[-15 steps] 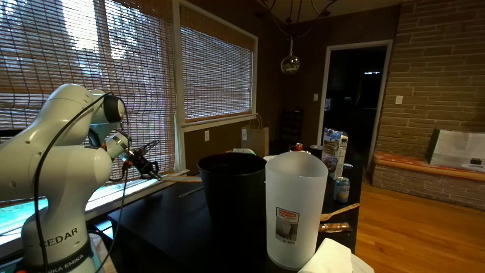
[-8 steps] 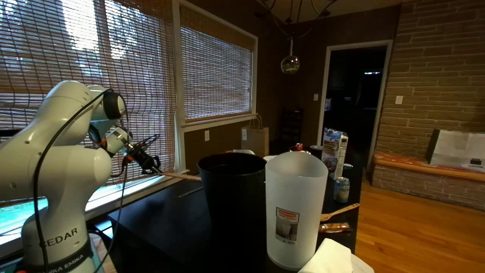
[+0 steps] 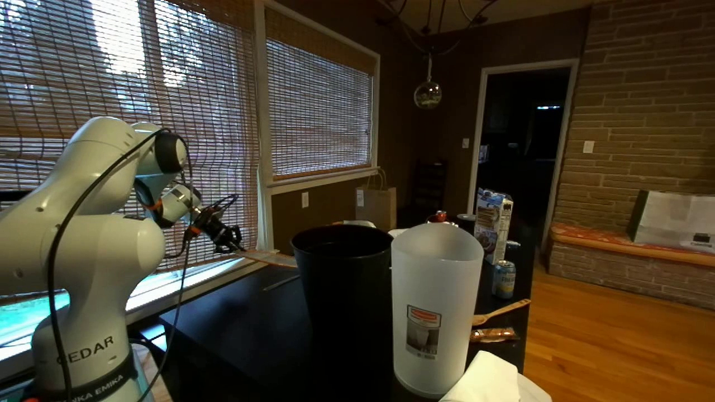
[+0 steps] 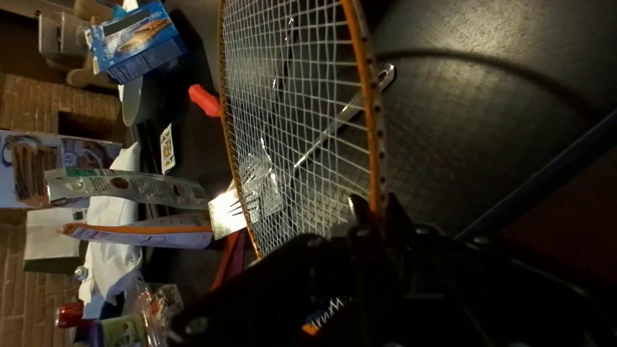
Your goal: Put the racket in the black bin.
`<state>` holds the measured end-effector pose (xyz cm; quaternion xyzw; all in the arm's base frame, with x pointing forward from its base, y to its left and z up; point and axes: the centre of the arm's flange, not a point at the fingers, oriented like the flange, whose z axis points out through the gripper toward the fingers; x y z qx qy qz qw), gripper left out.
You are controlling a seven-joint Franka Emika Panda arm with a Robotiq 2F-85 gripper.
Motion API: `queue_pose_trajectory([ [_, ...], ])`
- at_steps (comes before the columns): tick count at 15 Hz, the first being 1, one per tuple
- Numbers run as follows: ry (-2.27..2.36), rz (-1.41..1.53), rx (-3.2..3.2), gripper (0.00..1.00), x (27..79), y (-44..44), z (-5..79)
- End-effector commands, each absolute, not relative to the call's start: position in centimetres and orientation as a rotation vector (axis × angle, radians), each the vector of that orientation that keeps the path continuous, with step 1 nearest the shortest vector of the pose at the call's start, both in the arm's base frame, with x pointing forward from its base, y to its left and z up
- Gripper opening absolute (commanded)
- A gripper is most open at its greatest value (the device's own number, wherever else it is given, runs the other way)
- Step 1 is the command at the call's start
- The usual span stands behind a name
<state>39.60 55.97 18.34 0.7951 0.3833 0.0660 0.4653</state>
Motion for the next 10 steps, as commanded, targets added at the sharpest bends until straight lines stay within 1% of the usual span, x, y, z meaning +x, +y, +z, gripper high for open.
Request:
queue_pose_trajectory([
  [1,0.874,0.192,1.967,0.02,40.1,55.4,21.0],
  [10,0.779,0.284,2.046,0.02,41.7,55.4,28.5],
])
